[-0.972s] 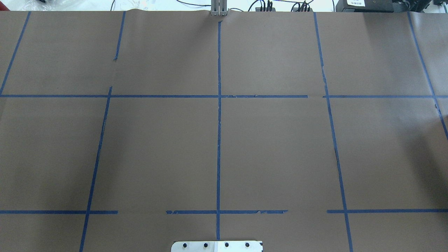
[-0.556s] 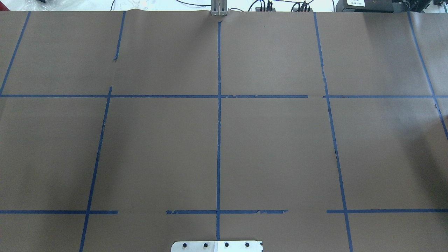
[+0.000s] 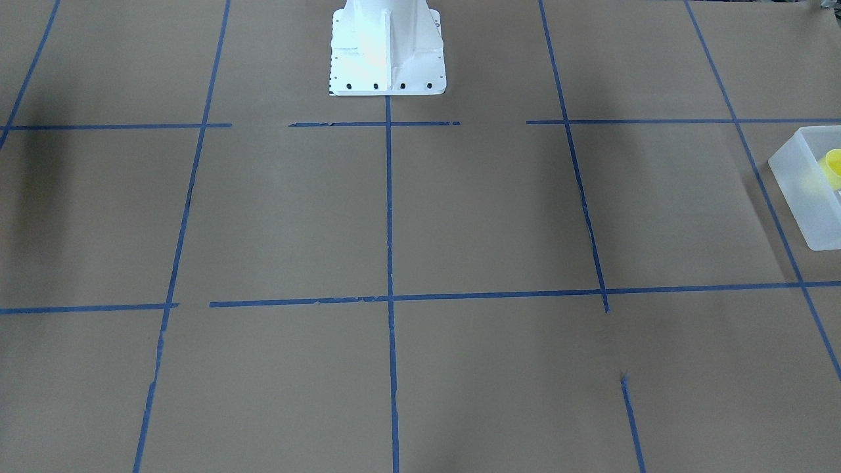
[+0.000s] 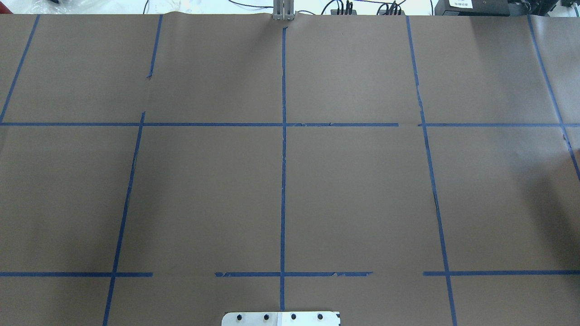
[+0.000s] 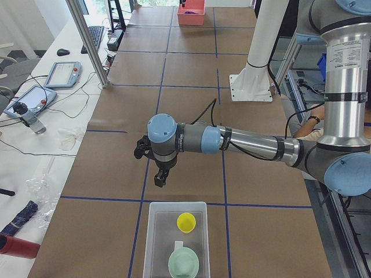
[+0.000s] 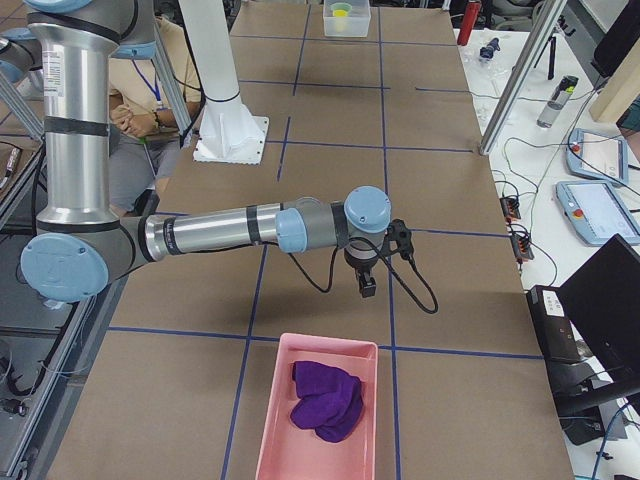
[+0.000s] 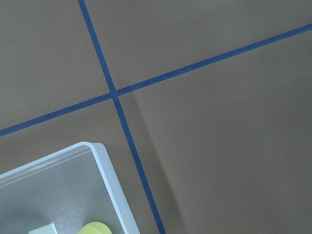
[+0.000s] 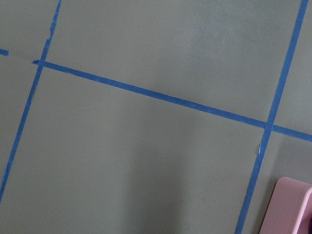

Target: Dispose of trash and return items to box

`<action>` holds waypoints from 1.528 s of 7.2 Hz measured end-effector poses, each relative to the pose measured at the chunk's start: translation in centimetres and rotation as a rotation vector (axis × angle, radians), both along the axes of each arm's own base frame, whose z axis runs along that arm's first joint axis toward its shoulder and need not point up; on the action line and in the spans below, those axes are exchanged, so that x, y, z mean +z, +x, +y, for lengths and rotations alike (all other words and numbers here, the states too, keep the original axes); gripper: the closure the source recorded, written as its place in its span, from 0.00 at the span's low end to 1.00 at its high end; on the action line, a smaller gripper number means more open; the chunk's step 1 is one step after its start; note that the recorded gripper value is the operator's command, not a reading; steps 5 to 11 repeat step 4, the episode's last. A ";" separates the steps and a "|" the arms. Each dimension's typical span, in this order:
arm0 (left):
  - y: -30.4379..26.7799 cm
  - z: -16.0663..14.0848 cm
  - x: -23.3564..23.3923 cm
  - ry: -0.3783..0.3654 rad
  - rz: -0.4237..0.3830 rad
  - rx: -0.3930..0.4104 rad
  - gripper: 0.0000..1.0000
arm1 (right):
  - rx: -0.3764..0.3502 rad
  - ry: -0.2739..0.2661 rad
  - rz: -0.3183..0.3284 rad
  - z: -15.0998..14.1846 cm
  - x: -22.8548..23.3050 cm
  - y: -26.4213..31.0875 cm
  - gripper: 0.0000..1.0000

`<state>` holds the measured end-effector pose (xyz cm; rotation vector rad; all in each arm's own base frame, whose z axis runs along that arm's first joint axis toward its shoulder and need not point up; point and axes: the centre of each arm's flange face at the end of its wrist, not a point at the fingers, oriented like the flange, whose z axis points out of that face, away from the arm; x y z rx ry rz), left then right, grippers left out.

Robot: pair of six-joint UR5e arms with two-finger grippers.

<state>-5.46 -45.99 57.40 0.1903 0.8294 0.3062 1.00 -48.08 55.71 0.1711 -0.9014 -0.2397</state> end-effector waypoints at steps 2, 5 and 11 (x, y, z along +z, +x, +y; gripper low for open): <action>0.0 -0.1 -0.4 0.009 -0.003 -0.001 0.00 | -0.001 0.008 -0.011 -0.5 -0.6 -0.1 0.00; -0.1 0.0 -0.7 0.014 -0.001 -0.002 0.00 | -0.001 0.013 -0.019 -0.1 -0.8 -0.1 0.00; -0.1 0.0 -0.7 0.014 -0.001 -0.002 0.00 | -0.001 0.013 -0.019 -0.1 -0.8 -0.1 0.00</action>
